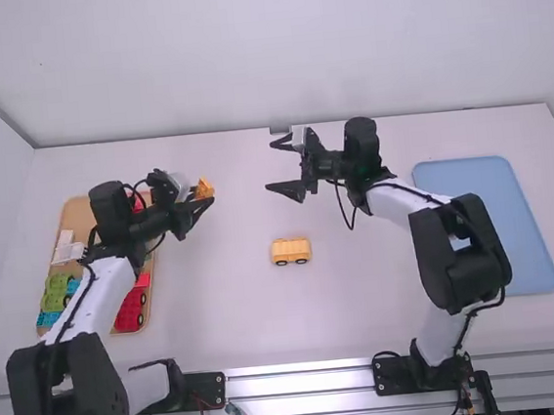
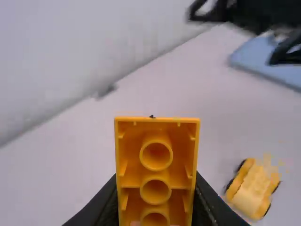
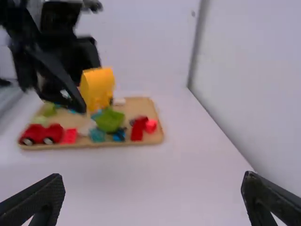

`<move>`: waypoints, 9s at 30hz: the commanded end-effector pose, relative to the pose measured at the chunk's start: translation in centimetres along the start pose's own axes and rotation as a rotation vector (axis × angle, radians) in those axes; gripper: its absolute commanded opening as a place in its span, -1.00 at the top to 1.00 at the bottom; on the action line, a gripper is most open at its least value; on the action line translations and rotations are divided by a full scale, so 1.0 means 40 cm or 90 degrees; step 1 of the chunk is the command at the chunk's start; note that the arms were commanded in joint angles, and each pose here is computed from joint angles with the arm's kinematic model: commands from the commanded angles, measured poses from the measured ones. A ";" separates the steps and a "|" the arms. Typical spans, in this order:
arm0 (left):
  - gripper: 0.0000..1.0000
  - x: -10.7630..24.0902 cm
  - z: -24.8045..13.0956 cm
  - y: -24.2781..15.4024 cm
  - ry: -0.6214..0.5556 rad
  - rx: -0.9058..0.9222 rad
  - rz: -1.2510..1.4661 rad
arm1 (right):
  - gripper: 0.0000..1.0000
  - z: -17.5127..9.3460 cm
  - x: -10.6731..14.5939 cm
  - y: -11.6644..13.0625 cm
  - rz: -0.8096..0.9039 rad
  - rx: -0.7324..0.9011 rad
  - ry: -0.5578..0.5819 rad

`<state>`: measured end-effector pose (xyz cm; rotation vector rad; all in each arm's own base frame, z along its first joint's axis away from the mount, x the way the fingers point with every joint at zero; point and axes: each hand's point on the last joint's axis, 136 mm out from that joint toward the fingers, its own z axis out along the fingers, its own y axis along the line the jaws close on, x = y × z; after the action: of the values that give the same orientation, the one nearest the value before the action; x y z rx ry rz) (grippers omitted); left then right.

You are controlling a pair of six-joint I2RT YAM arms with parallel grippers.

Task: Assemble lego blocks to make yellow taxi

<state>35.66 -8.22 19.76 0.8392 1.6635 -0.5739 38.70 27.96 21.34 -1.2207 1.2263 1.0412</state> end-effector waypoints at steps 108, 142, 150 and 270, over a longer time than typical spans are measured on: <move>-0.98 -0.033 -0.417 0.163 -0.065 -0.631 -0.142 | -0.01 0.262 0.534 0.295 -0.007 -0.125 0.833; -0.98 0.213 0.022 -0.027 0.120 0.103 0.035 | -0.98 0.037 0.222 0.084 0.084 0.052 0.505; -0.98 0.325 0.139 -0.148 0.187 0.229 0.124 | -0.98 -0.064 0.253 0.141 0.066 0.080 0.395; 0.90 0.278 0.269 -0.325 0.095 0.323 0.160 | -0.78 -0.098 0.579 0.296 0.029 -0.058 0.227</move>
<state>30.24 -21.72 4.79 1.4788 1.5270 -0.8062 28.63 23.59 -2.59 -1.5122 1.4940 0.9173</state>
